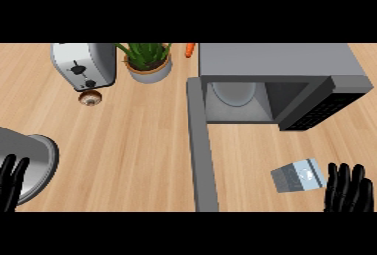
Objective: Pick up the milk, place it into the microwave and close the microwave
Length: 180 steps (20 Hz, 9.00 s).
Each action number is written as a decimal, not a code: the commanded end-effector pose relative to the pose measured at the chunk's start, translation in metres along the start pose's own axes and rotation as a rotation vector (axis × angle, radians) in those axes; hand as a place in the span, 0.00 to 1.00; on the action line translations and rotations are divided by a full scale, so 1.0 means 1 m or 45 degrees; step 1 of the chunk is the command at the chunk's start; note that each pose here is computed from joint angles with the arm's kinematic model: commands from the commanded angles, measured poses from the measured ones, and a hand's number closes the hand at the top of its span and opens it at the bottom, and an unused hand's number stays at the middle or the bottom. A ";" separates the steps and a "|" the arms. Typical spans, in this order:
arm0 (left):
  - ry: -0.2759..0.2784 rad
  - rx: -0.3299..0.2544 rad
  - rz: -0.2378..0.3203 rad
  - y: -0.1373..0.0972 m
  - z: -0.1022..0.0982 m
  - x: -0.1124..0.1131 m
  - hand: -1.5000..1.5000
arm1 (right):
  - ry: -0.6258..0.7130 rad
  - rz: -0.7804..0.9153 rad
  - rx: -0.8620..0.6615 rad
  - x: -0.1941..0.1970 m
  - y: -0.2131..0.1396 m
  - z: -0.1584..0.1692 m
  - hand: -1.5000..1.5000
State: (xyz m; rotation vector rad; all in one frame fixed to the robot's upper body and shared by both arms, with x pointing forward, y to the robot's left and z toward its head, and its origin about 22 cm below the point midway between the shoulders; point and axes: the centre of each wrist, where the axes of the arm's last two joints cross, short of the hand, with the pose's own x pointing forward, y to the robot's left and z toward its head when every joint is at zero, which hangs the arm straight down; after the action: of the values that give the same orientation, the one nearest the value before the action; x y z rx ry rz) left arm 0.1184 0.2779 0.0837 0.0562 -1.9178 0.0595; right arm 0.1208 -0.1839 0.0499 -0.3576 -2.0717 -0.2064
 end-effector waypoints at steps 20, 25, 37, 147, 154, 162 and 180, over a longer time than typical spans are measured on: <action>-0.007 -0.021 -0.019 -0.001 0.024 0.012 0.00 | 0.111 0.205 -0.122 -0.090 -0.093 0.012 0.00; 0.010 -0.039 0.011 0.004 0.042 0.010 0.00 | 0.175 0.219 -0.095 -0.132 -0.105 -0.001 0.00; -0.003 -0.010 -0.001 -0.003 0.039 0.005 0.00 | 0.262 0.246 -0.076 -0.179 -0.107 0.020 0.00; 0.060 -0.010 0.016 0.091 0.047 -0.023 0.00 | 0.193 0.048 0.314 -0.193 0.105 -0.188 1.00; 0.038 -0.003 0.003 0.093 0.034 -0.025 0.00 | 0.081 0.247 0.306 -0.179 0.122 -0.213 1.00; 0.049 -0.034 0.034 0.100 0.042 -0.033 0.00 | -0.087 0.672 0.277 -0.181 0.114 -0.220 1.00; 0.041 -0.090 0.048 0.091 0.013 -0.040 0.00 | 0.066 0.824 0.043 -0.184 0.063 -0.247 1.00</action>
State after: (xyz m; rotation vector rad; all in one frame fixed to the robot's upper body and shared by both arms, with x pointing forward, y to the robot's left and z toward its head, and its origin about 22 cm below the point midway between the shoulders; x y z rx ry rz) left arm 0.1111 0.3690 0.0415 -0.0117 -1.8908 0.0256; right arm 0.4322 -0.2152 0.0177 -0.9152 -1.8295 0.1995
